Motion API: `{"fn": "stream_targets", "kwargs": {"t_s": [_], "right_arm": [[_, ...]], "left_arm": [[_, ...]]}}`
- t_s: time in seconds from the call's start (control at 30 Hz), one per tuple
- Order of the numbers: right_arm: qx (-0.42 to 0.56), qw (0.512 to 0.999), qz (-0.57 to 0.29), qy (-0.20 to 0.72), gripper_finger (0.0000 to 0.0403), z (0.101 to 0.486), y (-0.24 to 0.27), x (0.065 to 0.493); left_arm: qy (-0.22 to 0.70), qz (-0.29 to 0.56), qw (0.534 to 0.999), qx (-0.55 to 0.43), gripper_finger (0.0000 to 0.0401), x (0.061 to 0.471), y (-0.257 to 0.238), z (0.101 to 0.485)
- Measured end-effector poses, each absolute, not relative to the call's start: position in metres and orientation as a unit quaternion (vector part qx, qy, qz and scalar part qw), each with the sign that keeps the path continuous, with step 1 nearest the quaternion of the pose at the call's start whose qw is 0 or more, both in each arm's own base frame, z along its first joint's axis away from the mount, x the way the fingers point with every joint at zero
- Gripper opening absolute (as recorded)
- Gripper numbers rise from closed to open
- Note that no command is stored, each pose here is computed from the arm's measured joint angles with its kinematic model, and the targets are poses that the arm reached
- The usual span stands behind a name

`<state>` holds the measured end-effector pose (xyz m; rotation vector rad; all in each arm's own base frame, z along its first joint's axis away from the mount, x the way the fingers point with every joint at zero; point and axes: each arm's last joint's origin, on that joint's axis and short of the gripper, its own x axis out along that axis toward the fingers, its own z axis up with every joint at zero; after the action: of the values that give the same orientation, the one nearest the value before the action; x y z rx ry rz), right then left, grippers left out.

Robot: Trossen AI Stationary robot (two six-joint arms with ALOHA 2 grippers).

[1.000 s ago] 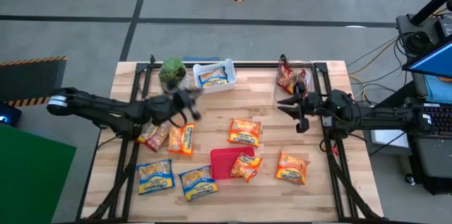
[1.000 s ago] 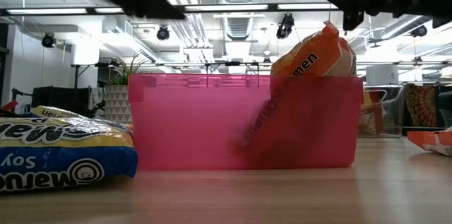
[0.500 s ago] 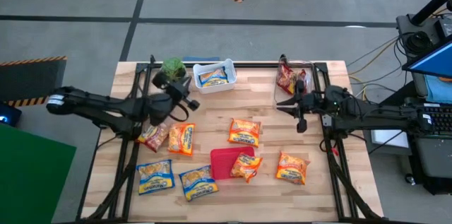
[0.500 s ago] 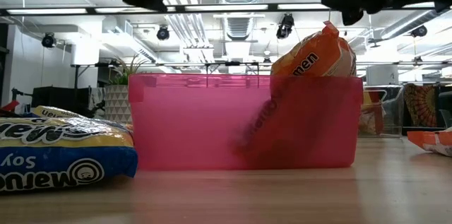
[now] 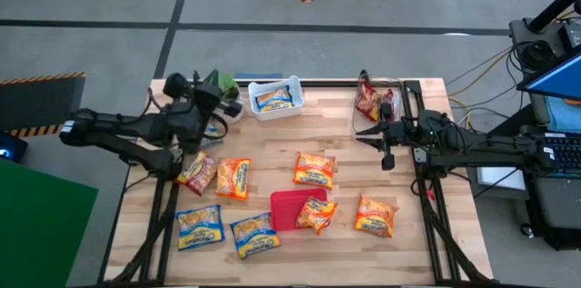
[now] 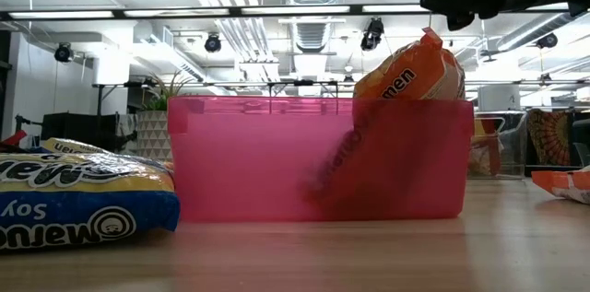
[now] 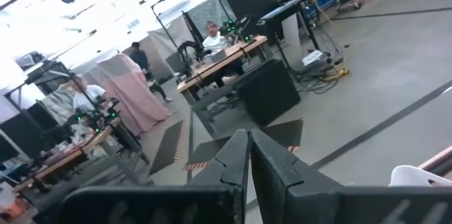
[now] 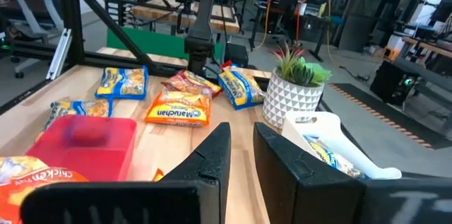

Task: Sort Maruchan noodles
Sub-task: Put the orange noodle pack into the red bin

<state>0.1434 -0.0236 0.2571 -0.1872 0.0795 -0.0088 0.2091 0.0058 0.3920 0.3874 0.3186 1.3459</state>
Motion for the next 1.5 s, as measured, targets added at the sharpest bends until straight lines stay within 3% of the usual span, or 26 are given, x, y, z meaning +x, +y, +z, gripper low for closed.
{"fn": "stream_targets", "kwargs": {"t_s": [0.27, 0.47, 0.63, 0.73, 0.83, 0.93, 1.13, 1.3, 1.5], "right_arm": [[-0.126, 0.991, -0.004, 0.039, 0.0049, 0.258, -0.024, 0.143], [-0.126, 0.992, -0.007, 0.025, 0.0048, 0.266, -0.023, 0.141], [-0.115, 0.993, -0.008, 0.016, 0.0048, 0.272, -0.023, 0.141], [-0.115, 0.993, -0.008, 0.014, 0.0048, 0.273, -0.023, 0.141], [-0.115, 0.993, -0.008, 0.014, 0.0047, 0.273, -0.023, 0.141], [-0.116, 0.993, -0.008, 0.010, 0.0047, 0.275, -0.023, 0.140], [-0.126, 0.992, -0.010, -0.001, 0.0047, 0.282, -0.023, 0.139], [-0.152, 0.988, -0.011, -0.008, 0.0047, 0.284, -0.023, 0.139], [-0.176, 0.983, -0.016, -0.037, 0.0047, 0.290, -0.023, 0.138]], "left_arm": [[0.102, 0.593, 0.787, 0.133, 0.0000, 0.211, -0.003, 0.393], [0.080, 0.461, 0.876, 0.118, 0.0000, 0.227, -0.025, 0.382], [0.102, 0.403, 0.903, 0.111, 0.0000, 0.231, -0.040, 0.369], [0.136, 0.321, 0.935, 0.067, 0.0000, 0.235, -0.044, 0.355], [0.213, 0.162, 0.963, 0.011, 0.0000, 0.246, -0.051, 0.334], [0.329, 0.056, 0.941, -0.058, 0.0000, 0.251, -0.056, 0.311], [0.558, 0.165, 0.806, -0.110, 0.0000, 0.236, -0.051, 0.271], [0.613, 0.206, 0.757, -0.095, 0.0016, 0.240, -0.052, 0.250], [0.654, 0.189, 0.731, -0.042, 0.0078, 0.250, -0.055, 0.227]]}}
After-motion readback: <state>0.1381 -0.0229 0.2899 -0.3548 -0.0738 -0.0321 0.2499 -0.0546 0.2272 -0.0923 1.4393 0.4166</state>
